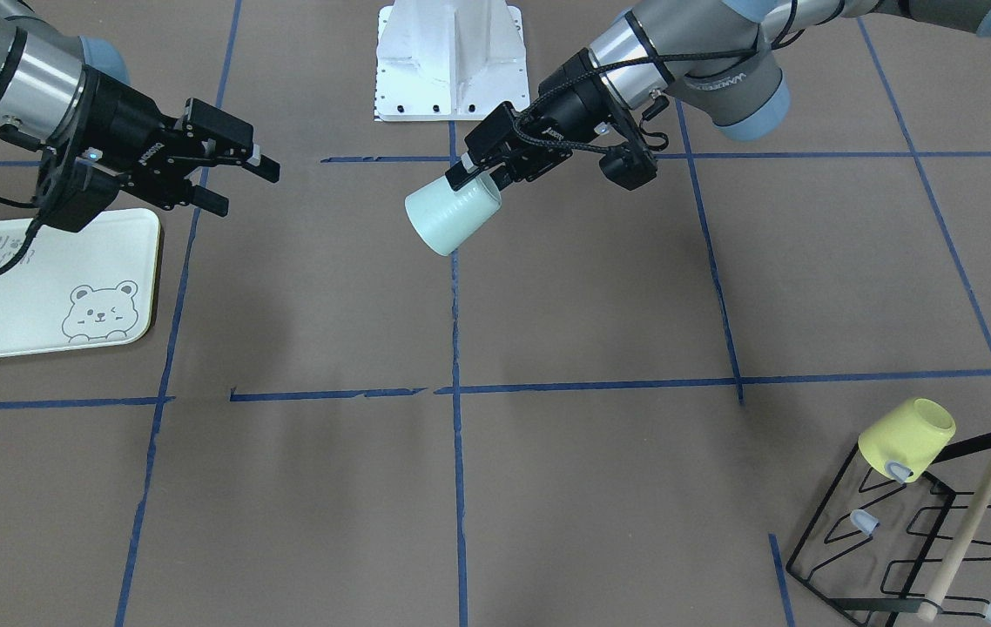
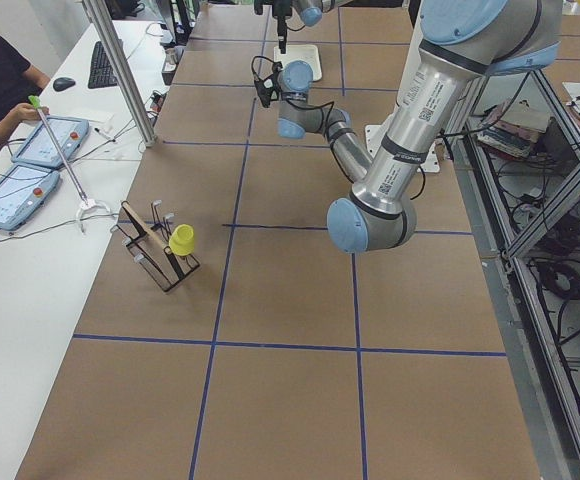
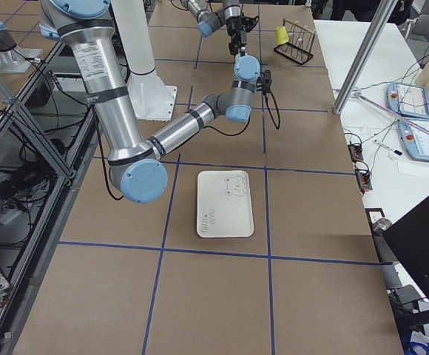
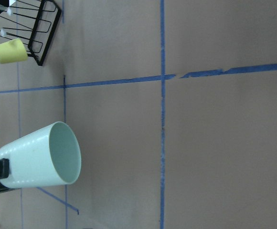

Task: Left arm grabs green cup and hands to right arm on tray

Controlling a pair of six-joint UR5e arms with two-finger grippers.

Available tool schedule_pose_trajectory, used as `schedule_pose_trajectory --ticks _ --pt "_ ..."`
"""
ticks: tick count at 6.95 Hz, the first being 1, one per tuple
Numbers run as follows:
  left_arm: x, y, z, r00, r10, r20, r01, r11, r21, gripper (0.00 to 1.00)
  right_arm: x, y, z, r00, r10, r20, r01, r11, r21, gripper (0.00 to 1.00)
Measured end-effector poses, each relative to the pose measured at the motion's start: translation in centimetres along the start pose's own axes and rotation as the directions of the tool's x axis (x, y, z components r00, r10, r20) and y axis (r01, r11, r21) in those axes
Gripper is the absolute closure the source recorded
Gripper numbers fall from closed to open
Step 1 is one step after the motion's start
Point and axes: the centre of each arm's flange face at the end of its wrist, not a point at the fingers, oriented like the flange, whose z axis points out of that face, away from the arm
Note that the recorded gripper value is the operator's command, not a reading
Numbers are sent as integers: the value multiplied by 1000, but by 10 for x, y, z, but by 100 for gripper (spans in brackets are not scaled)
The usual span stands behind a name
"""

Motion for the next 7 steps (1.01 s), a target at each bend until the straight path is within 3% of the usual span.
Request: schedule_pose_trajectory --ticks 2,4,7 --pt "-16 -5 -10 995 30 -91 -34 999 -42 91 -14 34 35 988 37 151 -42 999 30 0" --pt "-53 -19 -19 980 20 -200 -41 994 -103 92 -28 54 46 959 40 279 -49 999 25 0" --pt "-86 -24 -30 929 -149 -340 52 959 -277 92 -39 74 48 879 -28 476 -4 998 65 1"
